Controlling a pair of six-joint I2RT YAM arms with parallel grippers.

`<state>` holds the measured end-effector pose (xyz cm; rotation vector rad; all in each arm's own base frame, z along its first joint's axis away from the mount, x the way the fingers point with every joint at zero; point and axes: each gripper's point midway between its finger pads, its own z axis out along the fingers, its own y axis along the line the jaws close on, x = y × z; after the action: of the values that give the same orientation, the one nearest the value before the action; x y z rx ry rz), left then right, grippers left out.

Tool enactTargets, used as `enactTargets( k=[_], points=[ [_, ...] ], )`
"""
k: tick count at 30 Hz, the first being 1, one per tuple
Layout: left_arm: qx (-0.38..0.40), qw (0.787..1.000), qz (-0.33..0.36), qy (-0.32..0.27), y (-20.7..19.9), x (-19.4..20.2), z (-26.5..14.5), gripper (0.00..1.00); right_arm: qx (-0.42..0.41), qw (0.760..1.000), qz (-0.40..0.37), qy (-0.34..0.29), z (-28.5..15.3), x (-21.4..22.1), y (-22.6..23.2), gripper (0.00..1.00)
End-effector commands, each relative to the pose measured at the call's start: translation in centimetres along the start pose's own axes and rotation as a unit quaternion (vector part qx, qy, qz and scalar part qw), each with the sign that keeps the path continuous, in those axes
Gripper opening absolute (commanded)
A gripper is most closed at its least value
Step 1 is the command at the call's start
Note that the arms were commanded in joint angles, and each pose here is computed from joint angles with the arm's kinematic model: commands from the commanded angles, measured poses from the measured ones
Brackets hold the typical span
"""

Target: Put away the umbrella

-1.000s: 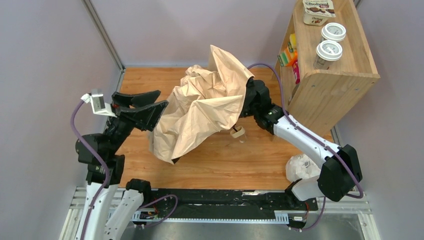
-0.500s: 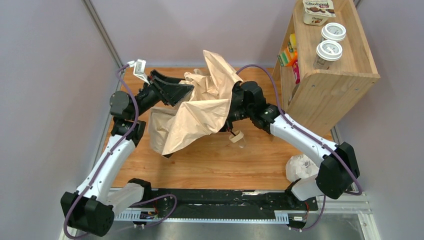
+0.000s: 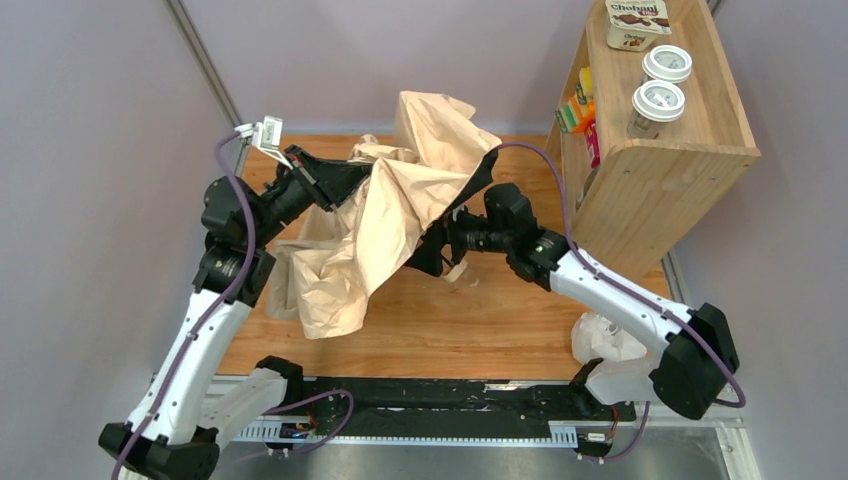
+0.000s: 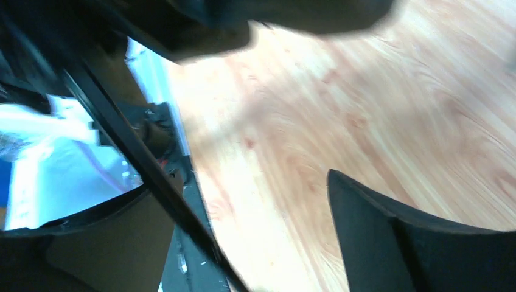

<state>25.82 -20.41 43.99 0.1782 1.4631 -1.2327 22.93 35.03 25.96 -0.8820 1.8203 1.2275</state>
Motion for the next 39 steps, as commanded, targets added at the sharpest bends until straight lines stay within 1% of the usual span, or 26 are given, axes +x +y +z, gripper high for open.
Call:
enactTargets(
  k=[1,2,4,7,11,13,15,18,23,25,26,27,28,29,30,31,33,34,35,36,37,38,39],
  points=[
    [-0.147,0.986,0.049,-0.064,1.7,-3.8,-3.6,0.0,0.138,0.985,0.029,-0.099,-1.5,-1.2,-1.9,0.98],
    [-0.182,0.98,0.042,-0.068,2.7,-3.8,-4.4,0.0,0.143,0.984,0.005,-0.104,-1.6,-0.9,-1.5,1.0],
    [-0.209,0.974,0.032,-0.081,3.4,-3.9,-5.3,0.0,0.183,0.975,-0.034,-0.124,-1.9,-1.2,-1.2,1.0],
    [-0.236,0.968,0.006,-0.082,4.7,-3.0,-5.7,0.0,0.219,0.96,-0.078,-0.153,-2.2,-3.2,-0.5,1.0],
    [-0.276,0.958,-0.032,-0.074,6.1,-2.1,-6.3,0.0,0.256,0.947,-0.079,-0.176,-1.6,-6.1,-0.9,1.0],
    [-0.287,0.954,-0.056,-0.073,6.6,-1.6,-6.4,0.0,0.235,0.953,-0.073,-0.175,0.5,-6.1,-0.7,1.0],
    [-0.295,0.95,-0.071,-0.07,6.7,-1.3,-6.5,0.0,0.196,0.962,-0.081,-0.172,2.7,-5.7,0.7,1.0],
    [-0.32,0.941,-0.091,-0.064,7.4,-1.1,-6.6,0.0,0.172,0.965,-0.083,-0.177,4.7,-5.5,1.5,0.98],
    [-0.332,0.934,-0.119,-0.058,7.7,-0.7,-6.5,0.0,0.183,0.968,-0.054,-0.163,6.4,-4.2,0.4,0.86],
    [-0.33,0.933,-0.132,-0.06,7.8,-0.5,-6.3,0.0,0.174,0.971,-0.05,-0.155,7.0,-3.5,0.4,0.76],
    [-0.328,0.933,-0.138,-0.058,7.9,-0.2,-6.2,0.0,0.167,0.972,-0.051,-0.156,7.1,-3.4,0.6,0.66],
    [-0.31,0.939,-0.141,-0.055,7.4,-0.1,-5.6,0.0,0.162,0.973,-0.054,-0.157,7.2,-3.5,0.7,0.44],
    [-0.306,0.939,-0.148,-0.052,7.4,0.1,-5.4,0.0,0.158,0.973,-0.059,-0.156,7.1,-3.5,0.7,0.23],
    [-0.3,0.941,-0.15,-0.046,7.2,0.3,-5.3,0.0,0.155,0.974,-0.064,-0.155,7.0,-3.5,0.7,0.07],
    [-0.286,0.948,-0.135,-0.047,6.9,0.0,-5.0,0.0,0.143,0.976,-0.07,-0.151,6.9,-3.5,0.9,0.0],
    [-0.266,0.955,-0.125,-0.04,6.2,0.0,-4.7,0.0,0.132,0.977,-0.076,-0.15,6.6,-3.5,1.0,0.0],
    [-0.257,0.96,-0.104,-0.037,5.8,-0.1,-5.0,0.0,0.062,0.982,-0.089,-0.154,5.5,-3.6,2.0,0.0],
    [-0.239,0.967,-0.083,-0.031,5.3,-0.1,-4.8,0.0,0.034,0.982,-0.088,-0.167,4.8,-3.6,2.3,0.0],
    [-0.224,0.972,-0.067,-0.036,4.6,-0.5,-5.1,0.15,0.019,0.981,-0.077,-0.179,3.9,-3.7,2.1,0.0],
    [-0.209,0.975,-0.062,-0.039,4.3,-0.4,-4.9,0.4,-0.01,0.979,-0.077,-0.187,3.3,-4.0,2.6,0.0],
    [-0.194,0.978,-0.055,-0.046,3.6,-0.6,-5.2,0.5,-0.027,0.979,-0.07,-0.189,2.6,-4.3,2.8,0.0],
    [-0.172,0.983,-0.046,-0.052,2.9,-0.6,-5.3,0.65,-0.037,0.979,-0.07,-0.188,2.1,-4.5,2.8,0.0],
    [-0.163,0.984,-0.039,-0.053,2.5,-0.6,-5.4,0.67,-0.053,0.978,-0.076,-0.186,1.7,-4.7,3.4,0.0]
  ],
)
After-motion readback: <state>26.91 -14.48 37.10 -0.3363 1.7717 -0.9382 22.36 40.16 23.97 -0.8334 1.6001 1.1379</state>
